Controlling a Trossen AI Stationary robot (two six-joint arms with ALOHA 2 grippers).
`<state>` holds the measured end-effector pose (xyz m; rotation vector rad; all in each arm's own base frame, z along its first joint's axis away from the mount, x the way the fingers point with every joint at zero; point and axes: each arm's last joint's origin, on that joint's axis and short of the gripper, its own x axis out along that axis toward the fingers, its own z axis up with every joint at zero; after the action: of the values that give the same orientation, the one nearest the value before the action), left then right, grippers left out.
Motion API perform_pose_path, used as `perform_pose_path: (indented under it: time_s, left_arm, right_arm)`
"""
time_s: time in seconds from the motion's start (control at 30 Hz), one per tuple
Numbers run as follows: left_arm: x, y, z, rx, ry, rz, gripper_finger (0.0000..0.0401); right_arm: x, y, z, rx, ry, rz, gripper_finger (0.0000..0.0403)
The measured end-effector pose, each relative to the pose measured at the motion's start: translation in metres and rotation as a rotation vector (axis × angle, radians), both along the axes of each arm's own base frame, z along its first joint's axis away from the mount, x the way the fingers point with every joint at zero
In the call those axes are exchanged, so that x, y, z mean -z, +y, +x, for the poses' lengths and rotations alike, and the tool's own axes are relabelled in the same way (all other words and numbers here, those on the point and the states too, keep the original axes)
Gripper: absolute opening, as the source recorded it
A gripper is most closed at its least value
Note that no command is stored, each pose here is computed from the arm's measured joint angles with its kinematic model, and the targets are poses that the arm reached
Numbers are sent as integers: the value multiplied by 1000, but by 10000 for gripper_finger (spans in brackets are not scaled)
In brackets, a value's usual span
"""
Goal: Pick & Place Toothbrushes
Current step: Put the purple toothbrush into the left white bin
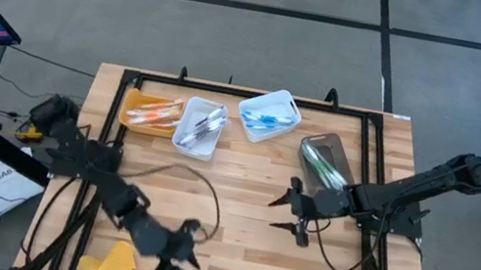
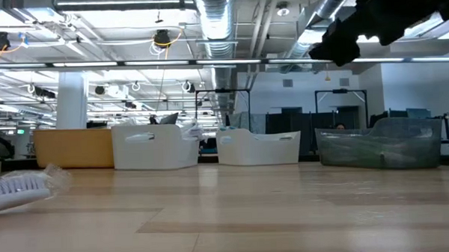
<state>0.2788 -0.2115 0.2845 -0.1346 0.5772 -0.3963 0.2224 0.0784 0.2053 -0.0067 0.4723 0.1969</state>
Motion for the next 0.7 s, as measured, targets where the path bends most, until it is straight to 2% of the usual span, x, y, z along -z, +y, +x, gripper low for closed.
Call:
perform_pose_path:
  time_s: [0.17,0.23,0.43,0.53,0.7]
  left_arm:
    - [8,-34,9,26,35,-2,111]
    - [15,-40,9,6,114,12,111]
    - [34,-45,16,-167,294,-93,111]
    - [43,-41,13,-230,393,-89,111]
    - [56,-30,1,-422,604,-76,111]
  right_arm:
    - [4,13,3,-45,-17,8,255]
    - [9,16,7,-53,-18,7,255]
    - [24,19,16,-49,2,-4,255]
    - [29,21,22,-44,14,-1,255]
    - [36,24,29,-31,54,10,255]
